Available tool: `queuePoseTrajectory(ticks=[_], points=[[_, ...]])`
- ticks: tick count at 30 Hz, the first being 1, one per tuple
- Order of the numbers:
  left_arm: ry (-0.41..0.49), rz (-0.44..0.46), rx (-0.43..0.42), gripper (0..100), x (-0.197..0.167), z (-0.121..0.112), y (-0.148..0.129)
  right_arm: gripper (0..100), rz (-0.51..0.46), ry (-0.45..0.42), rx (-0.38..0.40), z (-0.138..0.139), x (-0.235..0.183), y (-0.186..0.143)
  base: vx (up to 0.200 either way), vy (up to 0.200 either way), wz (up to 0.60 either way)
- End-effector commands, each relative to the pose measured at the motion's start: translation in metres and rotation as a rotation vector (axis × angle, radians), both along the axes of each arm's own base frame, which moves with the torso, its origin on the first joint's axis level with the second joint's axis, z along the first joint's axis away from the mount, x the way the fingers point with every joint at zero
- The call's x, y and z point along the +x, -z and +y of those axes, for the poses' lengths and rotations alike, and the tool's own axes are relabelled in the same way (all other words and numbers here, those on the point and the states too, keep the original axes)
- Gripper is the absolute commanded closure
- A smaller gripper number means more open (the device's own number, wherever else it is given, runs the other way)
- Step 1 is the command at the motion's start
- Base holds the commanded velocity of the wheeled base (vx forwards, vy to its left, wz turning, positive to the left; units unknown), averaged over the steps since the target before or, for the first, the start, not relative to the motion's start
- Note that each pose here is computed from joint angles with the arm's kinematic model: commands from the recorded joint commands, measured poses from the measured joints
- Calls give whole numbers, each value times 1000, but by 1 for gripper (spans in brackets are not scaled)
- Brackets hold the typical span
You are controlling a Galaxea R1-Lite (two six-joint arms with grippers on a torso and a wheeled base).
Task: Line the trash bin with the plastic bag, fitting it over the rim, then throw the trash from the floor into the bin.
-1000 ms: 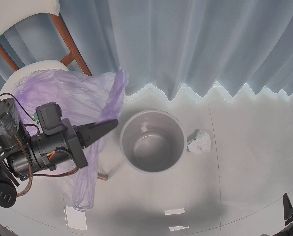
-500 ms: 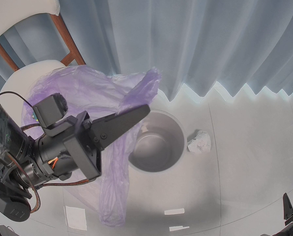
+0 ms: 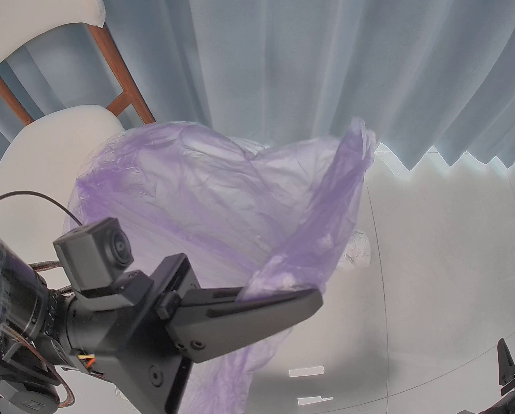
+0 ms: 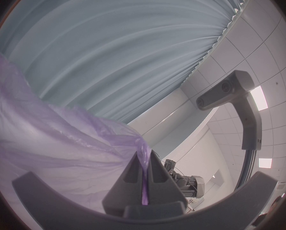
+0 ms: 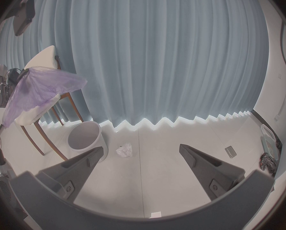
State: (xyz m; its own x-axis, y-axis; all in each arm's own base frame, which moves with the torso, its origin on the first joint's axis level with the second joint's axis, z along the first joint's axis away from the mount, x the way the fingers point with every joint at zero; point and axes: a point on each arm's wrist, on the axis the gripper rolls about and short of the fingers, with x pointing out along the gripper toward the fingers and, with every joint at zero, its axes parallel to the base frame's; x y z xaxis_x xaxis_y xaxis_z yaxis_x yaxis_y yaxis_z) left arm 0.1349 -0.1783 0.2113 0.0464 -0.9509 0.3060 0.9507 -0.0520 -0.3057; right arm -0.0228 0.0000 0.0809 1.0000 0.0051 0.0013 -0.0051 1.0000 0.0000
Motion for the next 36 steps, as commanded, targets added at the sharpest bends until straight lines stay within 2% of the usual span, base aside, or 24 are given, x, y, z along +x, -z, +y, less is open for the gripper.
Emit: queuePoseTrajectory(ticks=[1, 15, 26, 31, 36], points=[[13, -14, -33, 100, -5, 5, -8, 0, 0, -1, 0, 0, 0, 5, 0, 0, 0], [95, -14, -124, 100, -25, 13, -31, 0, 0, -1, 0, 0, 0, 5, 0, 0, 0], [161, -1, -98, 100, -31, 6, -26, 0, 0, -1, 0, 0, 0, 5, 0, 0, 0], [215, 31, -52, 100, -36, -7, -13, 0, 0, 1, 0, 0, 0, 5, 0, 0, 0], [218, 47, -19, 100, -33, -15, -4, 0, 0, -1, 0, 0, 0, 5, 0, 0, 0]])
